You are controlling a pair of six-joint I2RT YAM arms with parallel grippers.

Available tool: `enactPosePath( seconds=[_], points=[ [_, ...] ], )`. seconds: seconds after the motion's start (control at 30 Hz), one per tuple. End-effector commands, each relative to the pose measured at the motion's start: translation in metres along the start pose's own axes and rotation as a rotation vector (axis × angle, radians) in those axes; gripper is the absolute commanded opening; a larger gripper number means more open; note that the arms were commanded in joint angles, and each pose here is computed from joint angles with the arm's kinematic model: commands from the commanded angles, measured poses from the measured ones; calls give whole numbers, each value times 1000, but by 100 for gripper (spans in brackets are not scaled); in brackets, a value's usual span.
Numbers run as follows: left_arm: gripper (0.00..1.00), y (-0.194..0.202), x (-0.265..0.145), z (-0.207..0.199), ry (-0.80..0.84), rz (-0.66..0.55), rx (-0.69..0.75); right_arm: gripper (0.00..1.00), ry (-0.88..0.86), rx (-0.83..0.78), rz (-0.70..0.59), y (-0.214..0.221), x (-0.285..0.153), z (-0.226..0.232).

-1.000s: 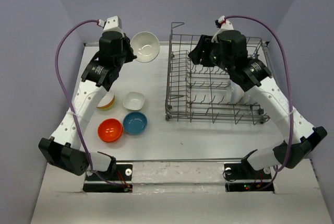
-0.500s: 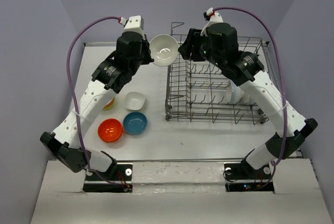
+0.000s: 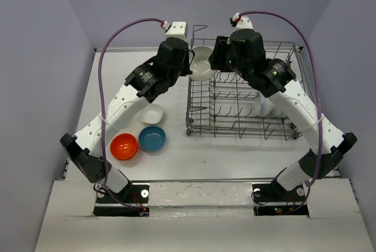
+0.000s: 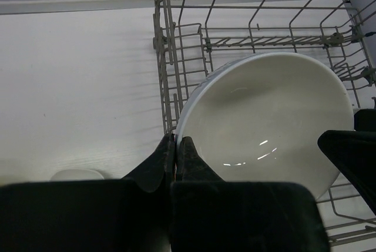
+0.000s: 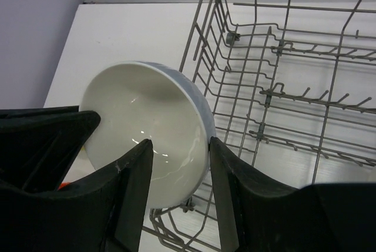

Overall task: Load the bowls into the dish rack
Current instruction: Pass from the left arm to the right

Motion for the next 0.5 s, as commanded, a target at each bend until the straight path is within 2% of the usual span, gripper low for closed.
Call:
enactPosePath(
  seconds=[0.0,0.37,0.47],
  points=[
    [0,-44,-23,-8,12,-155,-67,49,55,-4,-84,-18,-20,-7],
    [0,-42,-19,-23,13,-143,-43,48,175,-51,-95,-11,-20,-25],
    [0,-41,-19,-25,12,-140,-41,39,191,-49,-107,-12,-22,-27]
  ],
)
Point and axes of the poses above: each gripper's point midway between its finger pads, its own x axis out along the fingers, its own z axis along the line the jaws close on, y = z × x, the point moved 6 cm from there along -x, back along the fingers, and after that the axes turned 4 degrees about x, right-handed, at the moved point
